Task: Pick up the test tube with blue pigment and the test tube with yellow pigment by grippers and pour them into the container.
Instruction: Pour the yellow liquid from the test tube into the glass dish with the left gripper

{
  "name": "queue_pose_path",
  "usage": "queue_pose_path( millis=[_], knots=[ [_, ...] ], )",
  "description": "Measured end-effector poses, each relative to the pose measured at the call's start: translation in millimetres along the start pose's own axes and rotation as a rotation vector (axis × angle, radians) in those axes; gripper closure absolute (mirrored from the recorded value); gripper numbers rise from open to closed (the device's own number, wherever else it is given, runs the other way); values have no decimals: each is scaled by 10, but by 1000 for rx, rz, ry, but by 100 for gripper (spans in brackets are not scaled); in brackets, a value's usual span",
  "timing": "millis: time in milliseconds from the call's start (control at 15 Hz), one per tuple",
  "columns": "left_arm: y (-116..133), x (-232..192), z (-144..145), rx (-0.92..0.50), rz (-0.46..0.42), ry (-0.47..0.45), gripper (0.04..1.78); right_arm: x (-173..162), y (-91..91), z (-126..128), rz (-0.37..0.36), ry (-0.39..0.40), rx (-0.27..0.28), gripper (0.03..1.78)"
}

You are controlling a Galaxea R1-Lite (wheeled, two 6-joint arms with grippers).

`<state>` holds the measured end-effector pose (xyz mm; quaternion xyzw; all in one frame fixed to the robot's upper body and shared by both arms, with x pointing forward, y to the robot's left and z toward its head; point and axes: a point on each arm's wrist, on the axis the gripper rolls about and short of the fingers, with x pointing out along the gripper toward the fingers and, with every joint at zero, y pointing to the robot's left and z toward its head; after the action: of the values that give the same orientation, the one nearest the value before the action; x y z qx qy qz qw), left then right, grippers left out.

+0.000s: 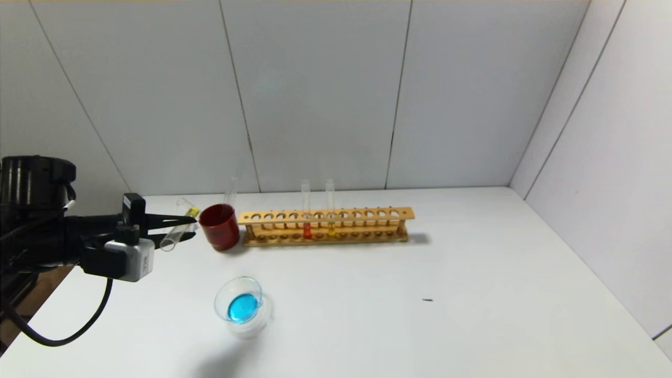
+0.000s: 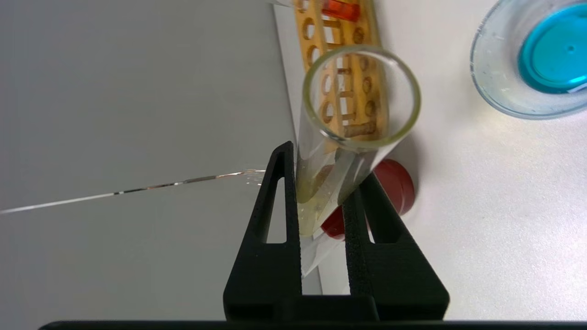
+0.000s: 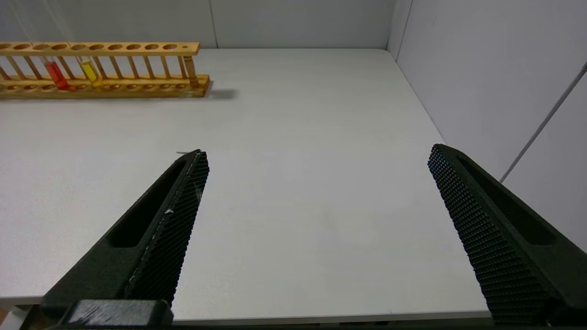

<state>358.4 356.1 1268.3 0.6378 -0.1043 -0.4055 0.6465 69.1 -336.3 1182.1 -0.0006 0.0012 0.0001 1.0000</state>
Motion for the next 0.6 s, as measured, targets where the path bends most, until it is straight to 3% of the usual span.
queue_pose_path(
  millis=[600],
  knots=[
    [-166,407,-225,124,8,-29,151,0,0,0,0,0,0,6]
  ],
)
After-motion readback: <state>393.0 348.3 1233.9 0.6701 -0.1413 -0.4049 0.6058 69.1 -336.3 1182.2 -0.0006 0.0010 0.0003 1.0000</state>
